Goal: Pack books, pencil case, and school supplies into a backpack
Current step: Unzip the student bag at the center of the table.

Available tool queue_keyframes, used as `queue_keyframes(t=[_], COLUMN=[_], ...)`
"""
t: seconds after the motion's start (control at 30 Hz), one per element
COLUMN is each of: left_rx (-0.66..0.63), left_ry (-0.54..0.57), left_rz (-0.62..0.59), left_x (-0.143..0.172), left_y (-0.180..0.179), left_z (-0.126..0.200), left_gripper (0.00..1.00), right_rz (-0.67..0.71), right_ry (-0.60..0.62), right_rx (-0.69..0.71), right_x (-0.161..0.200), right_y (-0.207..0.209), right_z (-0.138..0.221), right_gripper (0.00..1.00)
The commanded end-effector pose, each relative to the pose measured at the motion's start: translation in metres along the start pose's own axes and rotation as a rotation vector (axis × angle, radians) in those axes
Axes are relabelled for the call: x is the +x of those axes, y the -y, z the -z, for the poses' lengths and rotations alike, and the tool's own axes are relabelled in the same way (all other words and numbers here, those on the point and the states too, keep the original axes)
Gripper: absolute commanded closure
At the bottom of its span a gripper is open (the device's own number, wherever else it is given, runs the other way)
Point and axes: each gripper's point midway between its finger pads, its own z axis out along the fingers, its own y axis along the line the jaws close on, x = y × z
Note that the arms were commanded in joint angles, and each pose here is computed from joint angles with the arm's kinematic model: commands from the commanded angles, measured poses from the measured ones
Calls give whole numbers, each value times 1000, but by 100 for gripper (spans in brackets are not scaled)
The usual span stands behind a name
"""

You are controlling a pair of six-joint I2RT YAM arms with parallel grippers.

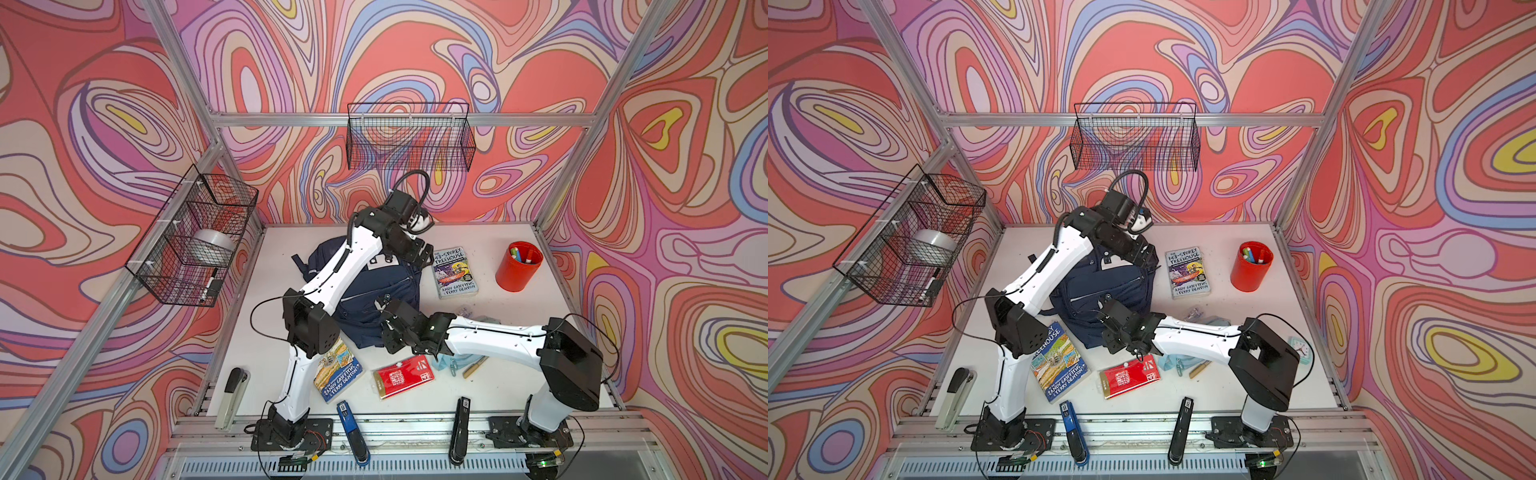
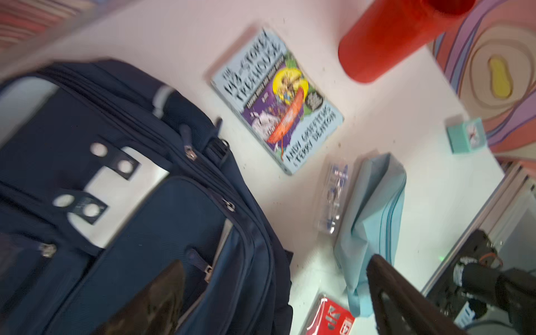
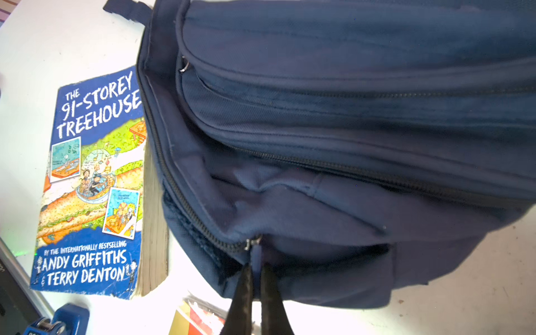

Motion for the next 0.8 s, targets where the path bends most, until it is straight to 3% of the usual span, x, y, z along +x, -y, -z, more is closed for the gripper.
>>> queue_keyframes(t=[0.0, 0.2, 0.33, 0.4, 0.53, 0.63, 0.67, 0.77], left_rx=[-60, -83, -288, -283, -267, -225, -228, -216], left_ry=[-309, -326, -380, -383, -347, -378, -372, -301], left_rz=[34, -23, -43, -17, 2, 9, 12, 76], left_x=[67, 67, 77, 82, 86, 87, 85, 66], left_y=[-27, -28, -54, -55, -53, -46, -47, -47], left_z=[-44, -74, -85, -98, -122, -126, -126, -118], left_gripper=[4, 0, 0, 3, 35, 94, 100, 100], right_rz=[38, 74, 84, 81, 81, 75, 73, 57], right_ry=[40, 46, 50, 70, 61, 47, 46, 32], right_rx=[-12, -31, -17, -18, -14, 2, 5, 45], right_x=[-4, -1, -1, -4, -3, 2, 3, 7], right_y=[-7, -9, -6, -6, -5, -2, 0, 8], right_z=[3, 4, 4, 7, 6, 6, 7, 11], right_gripper=[100, 100, 100, 100, 100, 100, 100, 100])
